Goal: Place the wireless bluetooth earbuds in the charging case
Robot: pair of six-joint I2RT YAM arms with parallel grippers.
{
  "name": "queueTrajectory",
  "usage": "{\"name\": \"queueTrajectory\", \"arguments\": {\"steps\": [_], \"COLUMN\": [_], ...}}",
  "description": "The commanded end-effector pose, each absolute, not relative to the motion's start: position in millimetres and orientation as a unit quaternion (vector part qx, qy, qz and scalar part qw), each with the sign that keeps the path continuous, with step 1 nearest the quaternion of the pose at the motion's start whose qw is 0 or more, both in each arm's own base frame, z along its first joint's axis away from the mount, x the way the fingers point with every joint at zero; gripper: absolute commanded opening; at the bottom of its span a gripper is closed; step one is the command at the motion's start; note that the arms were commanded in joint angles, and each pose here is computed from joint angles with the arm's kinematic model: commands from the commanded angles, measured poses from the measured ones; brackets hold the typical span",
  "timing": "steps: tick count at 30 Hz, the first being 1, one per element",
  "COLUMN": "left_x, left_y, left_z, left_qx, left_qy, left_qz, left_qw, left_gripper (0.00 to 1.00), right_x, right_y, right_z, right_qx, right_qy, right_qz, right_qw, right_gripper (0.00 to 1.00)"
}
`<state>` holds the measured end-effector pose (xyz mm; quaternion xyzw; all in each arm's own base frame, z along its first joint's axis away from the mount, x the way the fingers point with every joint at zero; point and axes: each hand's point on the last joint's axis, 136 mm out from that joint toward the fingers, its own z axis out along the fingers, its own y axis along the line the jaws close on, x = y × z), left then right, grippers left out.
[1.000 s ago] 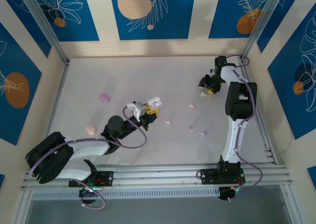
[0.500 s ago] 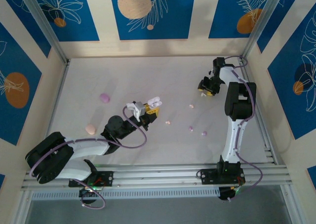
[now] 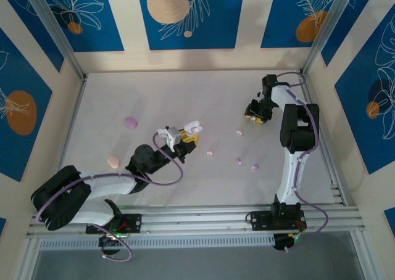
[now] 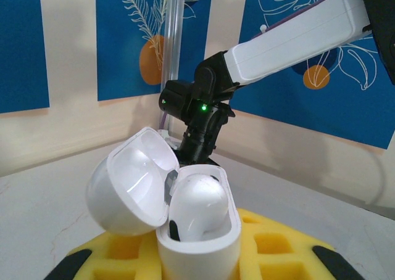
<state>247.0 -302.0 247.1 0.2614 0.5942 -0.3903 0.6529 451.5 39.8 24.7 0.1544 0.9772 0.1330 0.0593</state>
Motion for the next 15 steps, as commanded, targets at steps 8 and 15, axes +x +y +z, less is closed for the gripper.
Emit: {"name": "queueTrajectory", "arguments": {"steps": [8, 15], "left_x": [243, 244], "left_y": [-298, -299], "left_z": [263, 264], "left_qx": [0.256, 0.258], "left_qy": [0.572, 0.572], "left_qz": [-0.404, -0.402], "left_qw": [0.667, 0.667], "left_gripper": [0.21, 0.21], "right_x": [443, 450], "right_y": [24, 23], "right_z": [38, 36], "right_qx": [0.119, 0.057], "right_qy": [0.99, 0.997], "right_qz": [0.058, 0.032], "right_qw": [0.056, 0.049], "right_gripper": [0.48, 0.45]}}
